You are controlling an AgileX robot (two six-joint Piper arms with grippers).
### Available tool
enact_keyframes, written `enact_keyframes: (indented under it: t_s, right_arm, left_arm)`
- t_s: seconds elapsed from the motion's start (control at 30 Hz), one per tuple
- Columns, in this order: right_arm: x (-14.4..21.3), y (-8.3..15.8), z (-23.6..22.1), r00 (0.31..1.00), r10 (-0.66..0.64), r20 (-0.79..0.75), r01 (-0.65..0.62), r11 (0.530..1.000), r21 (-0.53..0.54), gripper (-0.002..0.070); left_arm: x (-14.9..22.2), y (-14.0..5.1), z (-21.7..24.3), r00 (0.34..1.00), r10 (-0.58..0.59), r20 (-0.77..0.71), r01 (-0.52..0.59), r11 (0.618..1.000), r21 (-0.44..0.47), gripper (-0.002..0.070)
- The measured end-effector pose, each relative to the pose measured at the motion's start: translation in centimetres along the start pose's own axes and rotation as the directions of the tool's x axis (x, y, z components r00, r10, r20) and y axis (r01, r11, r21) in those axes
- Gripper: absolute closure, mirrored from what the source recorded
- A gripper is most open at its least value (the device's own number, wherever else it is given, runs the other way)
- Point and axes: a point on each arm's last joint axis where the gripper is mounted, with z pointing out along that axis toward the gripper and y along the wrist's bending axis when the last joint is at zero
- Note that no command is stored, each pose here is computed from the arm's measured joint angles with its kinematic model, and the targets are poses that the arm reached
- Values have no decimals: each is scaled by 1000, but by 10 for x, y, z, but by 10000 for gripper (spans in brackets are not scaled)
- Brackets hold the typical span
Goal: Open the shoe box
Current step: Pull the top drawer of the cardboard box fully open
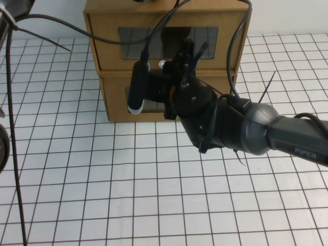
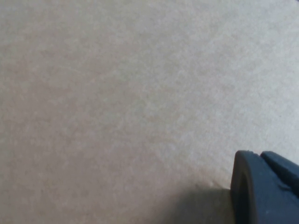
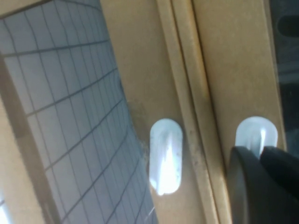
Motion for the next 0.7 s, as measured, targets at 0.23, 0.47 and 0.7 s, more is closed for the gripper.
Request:
enact_keyframes:
  t_s: [0.23, 0.47, 0.7]
  right_arm:
    - [-2, 5, -25, 999, -26, 24, 27, 999, -30, 665]
    - [-2, 12, -55, 998, -44, 49, 48, 997, -67, 666]
    - [-4, 24, -99, 996, -36, 82, 45, 994, -103, 666]
  left_arm:
    - [1, -1, 0, 1000, -20, -8, 20, 1000, 10, 680]
    - [1, -1, 0, 999, -30, -12, 30, 999, 11, 680]
    - [1, -1, 0, 999, -29, -16, 30, 999, 14, 680]
